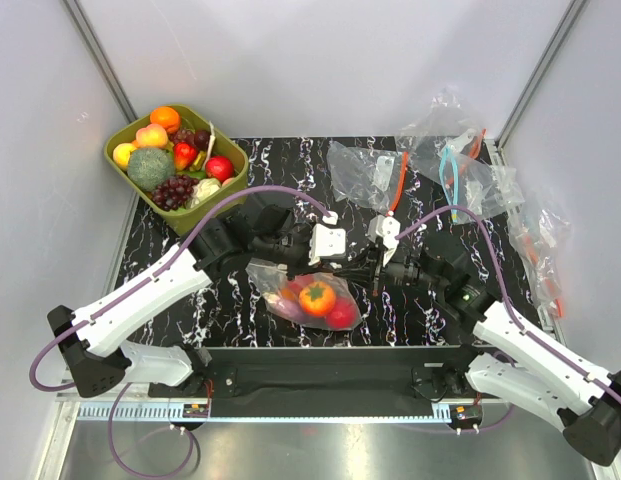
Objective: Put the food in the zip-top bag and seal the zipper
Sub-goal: Zip the zipper food storage bag at the center of the board.
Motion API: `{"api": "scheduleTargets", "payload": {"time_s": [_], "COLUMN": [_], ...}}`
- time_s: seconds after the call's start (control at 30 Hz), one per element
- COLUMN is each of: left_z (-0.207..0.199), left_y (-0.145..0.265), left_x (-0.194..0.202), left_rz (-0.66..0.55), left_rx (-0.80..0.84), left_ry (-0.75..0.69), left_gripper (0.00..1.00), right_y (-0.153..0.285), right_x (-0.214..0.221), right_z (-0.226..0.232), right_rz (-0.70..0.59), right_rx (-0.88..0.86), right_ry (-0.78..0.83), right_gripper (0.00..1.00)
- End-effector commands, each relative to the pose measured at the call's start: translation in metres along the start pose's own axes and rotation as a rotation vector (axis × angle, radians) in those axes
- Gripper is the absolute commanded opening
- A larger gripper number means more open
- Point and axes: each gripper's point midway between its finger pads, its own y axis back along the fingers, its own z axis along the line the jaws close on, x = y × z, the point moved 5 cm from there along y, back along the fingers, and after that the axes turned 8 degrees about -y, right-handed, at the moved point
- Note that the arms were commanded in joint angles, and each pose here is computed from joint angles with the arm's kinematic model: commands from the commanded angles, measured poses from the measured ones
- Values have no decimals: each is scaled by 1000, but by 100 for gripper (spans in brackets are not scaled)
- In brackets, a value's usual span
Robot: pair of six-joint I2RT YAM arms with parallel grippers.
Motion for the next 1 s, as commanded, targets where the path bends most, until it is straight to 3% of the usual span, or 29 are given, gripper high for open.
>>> {"api": "scheduleTargets", "payload": {"time_s": [0.0,0.5,0.97], "left_z": [8,12,21], "left_y": [10,13,39], "left_x": [-16,17,54], "left_rz": [-42,88,136], "left_rx": [-51,-162,-353], "left_ry": [-51,24,172], "left_gripper": [0,0,0], "right_y": [7,50,124], "right_x": [-28,-31,-21], "right_z": [1,-26,-84], "right_rz": [-104,-280,-416], "right_rx": [51,447,1194], "right_ry": [44,-19,-177], "right_gripper": [0,0,0]}}
